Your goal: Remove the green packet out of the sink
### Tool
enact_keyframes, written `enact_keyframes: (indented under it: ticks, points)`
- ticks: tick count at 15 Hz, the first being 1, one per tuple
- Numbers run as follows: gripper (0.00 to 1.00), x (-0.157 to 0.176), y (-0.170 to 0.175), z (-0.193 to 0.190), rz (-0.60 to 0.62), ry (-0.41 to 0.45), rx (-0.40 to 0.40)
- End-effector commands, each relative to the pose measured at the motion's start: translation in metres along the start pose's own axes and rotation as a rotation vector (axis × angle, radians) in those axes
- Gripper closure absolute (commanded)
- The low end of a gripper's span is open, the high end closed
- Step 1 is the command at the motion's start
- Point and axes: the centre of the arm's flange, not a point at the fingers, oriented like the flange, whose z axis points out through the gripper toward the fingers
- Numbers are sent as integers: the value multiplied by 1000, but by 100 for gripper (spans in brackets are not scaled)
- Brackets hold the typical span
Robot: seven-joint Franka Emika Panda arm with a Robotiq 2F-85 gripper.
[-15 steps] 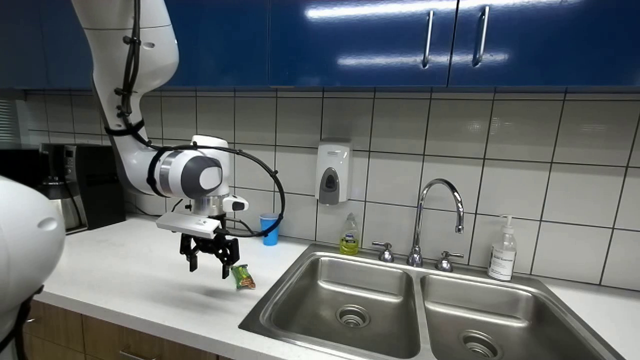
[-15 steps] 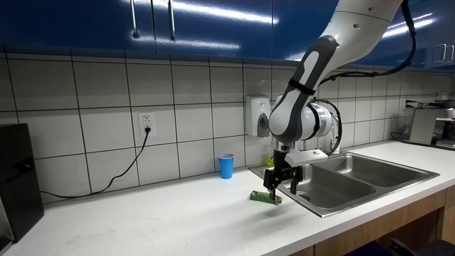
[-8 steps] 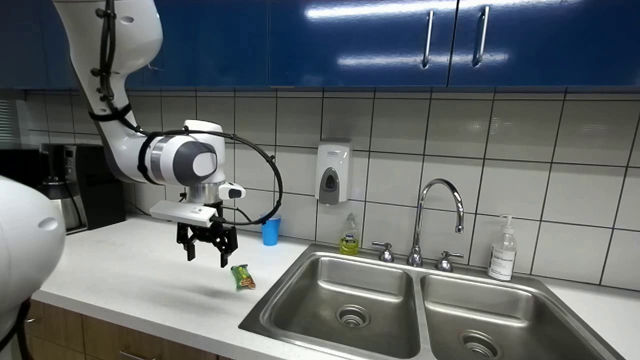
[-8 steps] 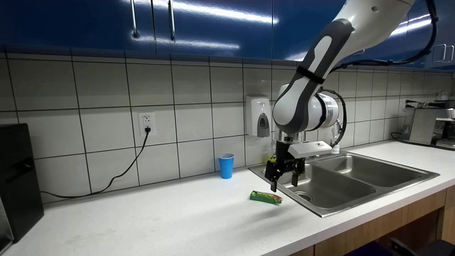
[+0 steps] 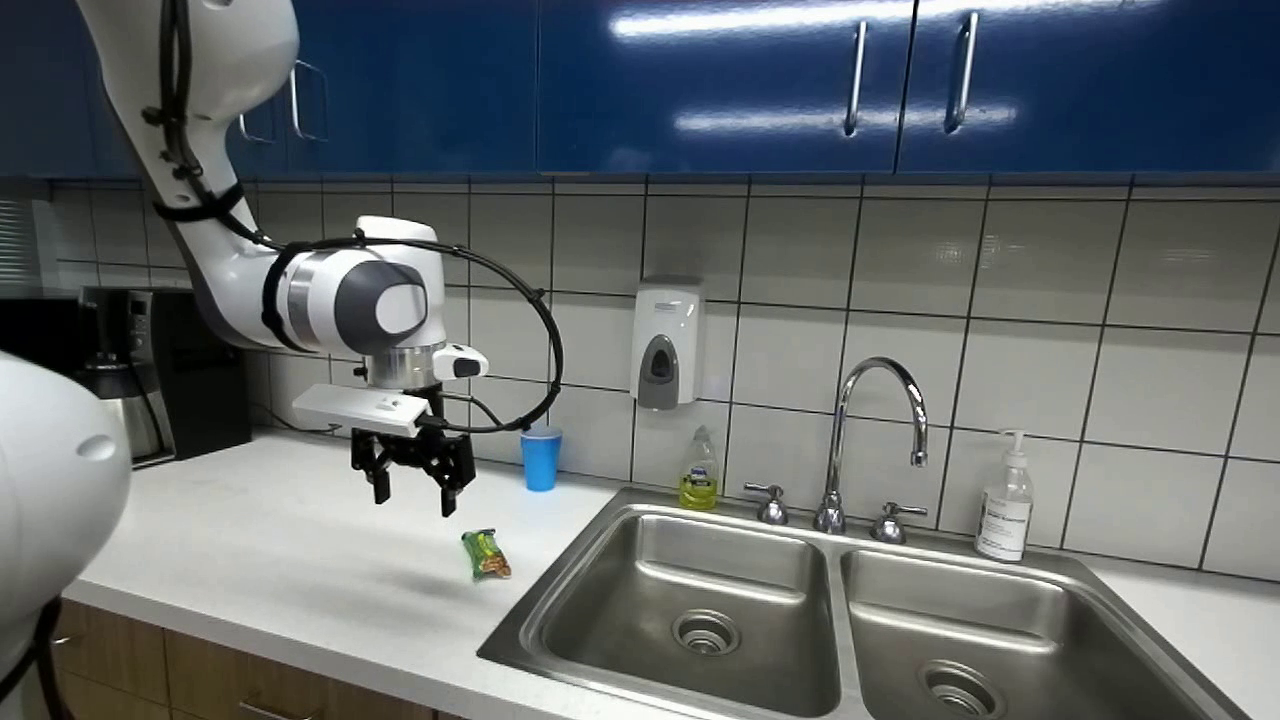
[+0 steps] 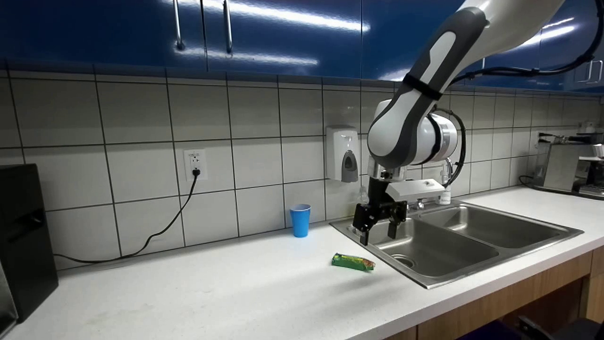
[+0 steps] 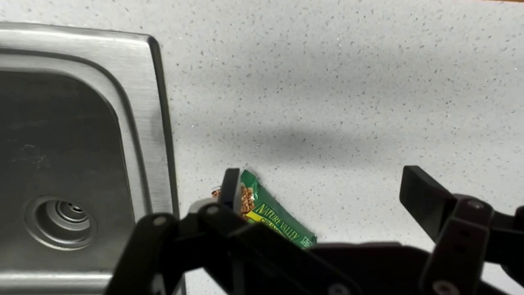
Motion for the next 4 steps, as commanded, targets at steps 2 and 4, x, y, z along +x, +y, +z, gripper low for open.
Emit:
enact_keyframes:
  ticks: [2,4]
  points:
    - [0,-1,0,-1,0,1,0]
    - [0,-2,0,0,0,0,0]
